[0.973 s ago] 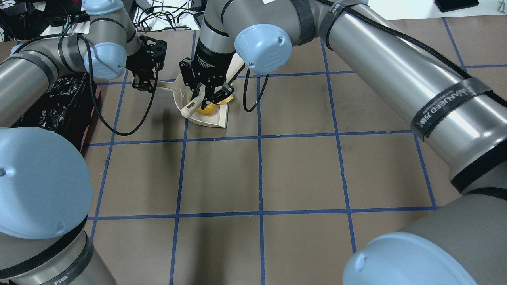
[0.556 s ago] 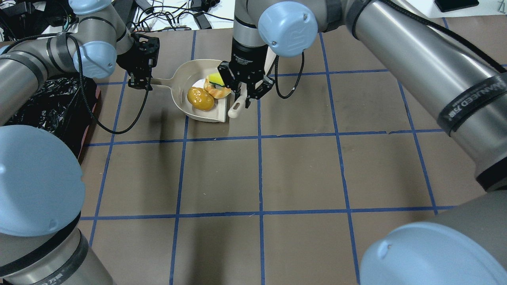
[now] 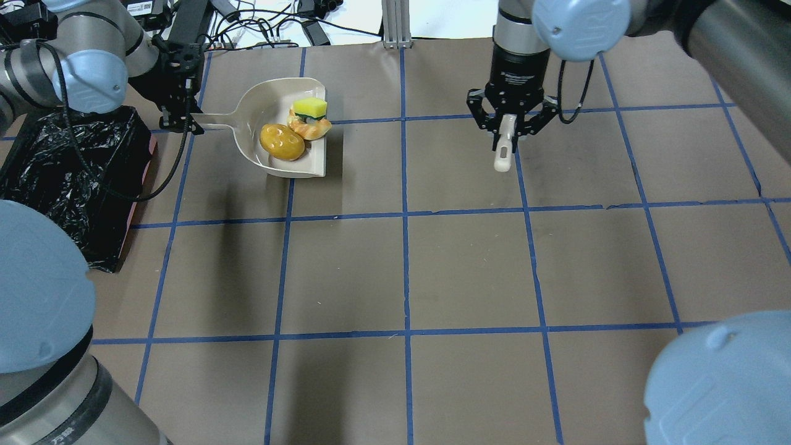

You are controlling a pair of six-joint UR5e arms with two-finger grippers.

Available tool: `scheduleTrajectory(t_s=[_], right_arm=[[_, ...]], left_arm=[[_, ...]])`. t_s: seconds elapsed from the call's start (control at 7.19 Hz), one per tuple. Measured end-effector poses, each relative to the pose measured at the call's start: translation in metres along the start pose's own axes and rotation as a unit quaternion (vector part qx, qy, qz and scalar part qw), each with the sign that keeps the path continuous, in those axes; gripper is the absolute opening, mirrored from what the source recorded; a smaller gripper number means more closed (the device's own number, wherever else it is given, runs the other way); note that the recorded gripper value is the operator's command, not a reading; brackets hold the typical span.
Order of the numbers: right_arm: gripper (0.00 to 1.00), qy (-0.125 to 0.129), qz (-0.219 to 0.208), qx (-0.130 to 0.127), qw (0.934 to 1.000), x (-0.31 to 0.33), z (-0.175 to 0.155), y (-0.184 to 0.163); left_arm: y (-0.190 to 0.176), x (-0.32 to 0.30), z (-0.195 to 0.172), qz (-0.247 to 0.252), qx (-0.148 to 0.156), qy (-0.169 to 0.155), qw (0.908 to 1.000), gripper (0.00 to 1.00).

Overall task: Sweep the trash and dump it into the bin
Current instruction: 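Lift the dustpan over the black bin, left gripper, while the right returns the brush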

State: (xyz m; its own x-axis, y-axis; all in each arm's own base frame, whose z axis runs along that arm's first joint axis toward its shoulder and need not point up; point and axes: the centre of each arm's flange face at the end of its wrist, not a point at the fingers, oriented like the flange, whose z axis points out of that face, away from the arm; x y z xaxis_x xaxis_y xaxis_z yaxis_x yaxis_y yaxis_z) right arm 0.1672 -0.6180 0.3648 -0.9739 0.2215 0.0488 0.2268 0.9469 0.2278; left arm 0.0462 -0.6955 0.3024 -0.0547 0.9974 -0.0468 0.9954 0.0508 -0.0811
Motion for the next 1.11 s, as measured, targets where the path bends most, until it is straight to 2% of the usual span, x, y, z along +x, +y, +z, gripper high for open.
scheduleTrajectory(t_s=[0.28,0.56,0.83,1.11], right_arm=[[0.00,-0.014,-0.039,-0.008,0.9991,0.085,0.016,-0.039],[0.00,-0.026,-0.069,-0.009,0.9973,0.162,0.046,-0.066],[0.00,-0.016,-0.083,-0.021,0.9962,0.209,0.069,-0.071],[0.00,-0.014,-0.082,-0.031,0.9960,0.230,0.090,-0.069]], left_arm=[[0.039,0.014,-0.042,-0.010,0.010,0.009,0.9999,0.24],[0.090,0.031,-0.075,-0.038,0.039,0.014,0.9984,0.24],[0.137,0.048,-0.098,-0.066,0.050,0.010,0.9965,0.24],[0.197,0.069,-0.127,-0.084,0.049,0.003,0.9953,0.24]])
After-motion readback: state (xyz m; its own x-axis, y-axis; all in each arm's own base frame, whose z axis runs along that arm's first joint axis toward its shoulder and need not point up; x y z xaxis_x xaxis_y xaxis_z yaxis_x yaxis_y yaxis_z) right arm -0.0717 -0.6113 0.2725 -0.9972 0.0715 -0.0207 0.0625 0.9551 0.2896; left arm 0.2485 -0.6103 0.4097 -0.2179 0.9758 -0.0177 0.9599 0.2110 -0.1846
